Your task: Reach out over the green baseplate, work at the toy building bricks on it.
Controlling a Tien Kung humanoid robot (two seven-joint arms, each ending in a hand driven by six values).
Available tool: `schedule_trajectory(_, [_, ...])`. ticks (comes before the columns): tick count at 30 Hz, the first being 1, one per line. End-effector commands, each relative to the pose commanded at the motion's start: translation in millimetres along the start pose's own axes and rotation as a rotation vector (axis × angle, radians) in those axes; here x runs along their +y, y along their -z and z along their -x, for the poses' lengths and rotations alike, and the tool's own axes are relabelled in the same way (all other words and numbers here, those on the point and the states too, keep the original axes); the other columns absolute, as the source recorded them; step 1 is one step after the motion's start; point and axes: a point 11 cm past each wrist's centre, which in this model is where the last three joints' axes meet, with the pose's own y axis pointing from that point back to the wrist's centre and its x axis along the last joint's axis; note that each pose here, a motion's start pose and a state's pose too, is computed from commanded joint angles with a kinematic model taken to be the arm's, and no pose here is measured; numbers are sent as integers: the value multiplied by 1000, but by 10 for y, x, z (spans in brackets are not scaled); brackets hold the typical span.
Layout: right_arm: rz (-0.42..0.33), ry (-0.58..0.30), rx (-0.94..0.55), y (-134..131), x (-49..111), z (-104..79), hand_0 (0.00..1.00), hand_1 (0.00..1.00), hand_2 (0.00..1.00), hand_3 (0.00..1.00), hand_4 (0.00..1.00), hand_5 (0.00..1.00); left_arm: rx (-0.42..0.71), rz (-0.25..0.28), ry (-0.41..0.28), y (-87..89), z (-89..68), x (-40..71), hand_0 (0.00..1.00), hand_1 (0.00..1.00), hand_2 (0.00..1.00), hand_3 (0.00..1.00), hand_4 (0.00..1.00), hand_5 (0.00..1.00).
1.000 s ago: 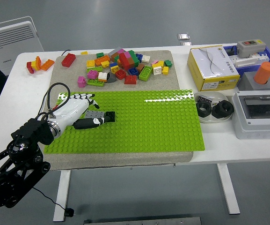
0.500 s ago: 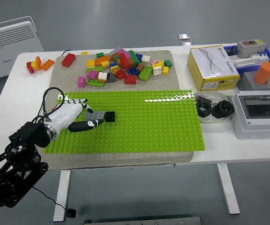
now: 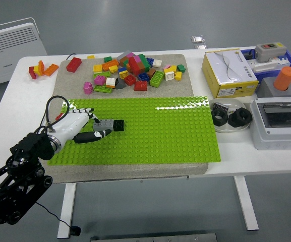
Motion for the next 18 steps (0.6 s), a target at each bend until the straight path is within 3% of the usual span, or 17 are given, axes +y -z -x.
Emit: schedule_trajectory(18, [-2, 1, -1, 2, -3, 13, 698, 637, 788, 925, 918, 998, -1, -5, -4, -59, 31, -49, 998, 998, 998, 697, 852, 998])
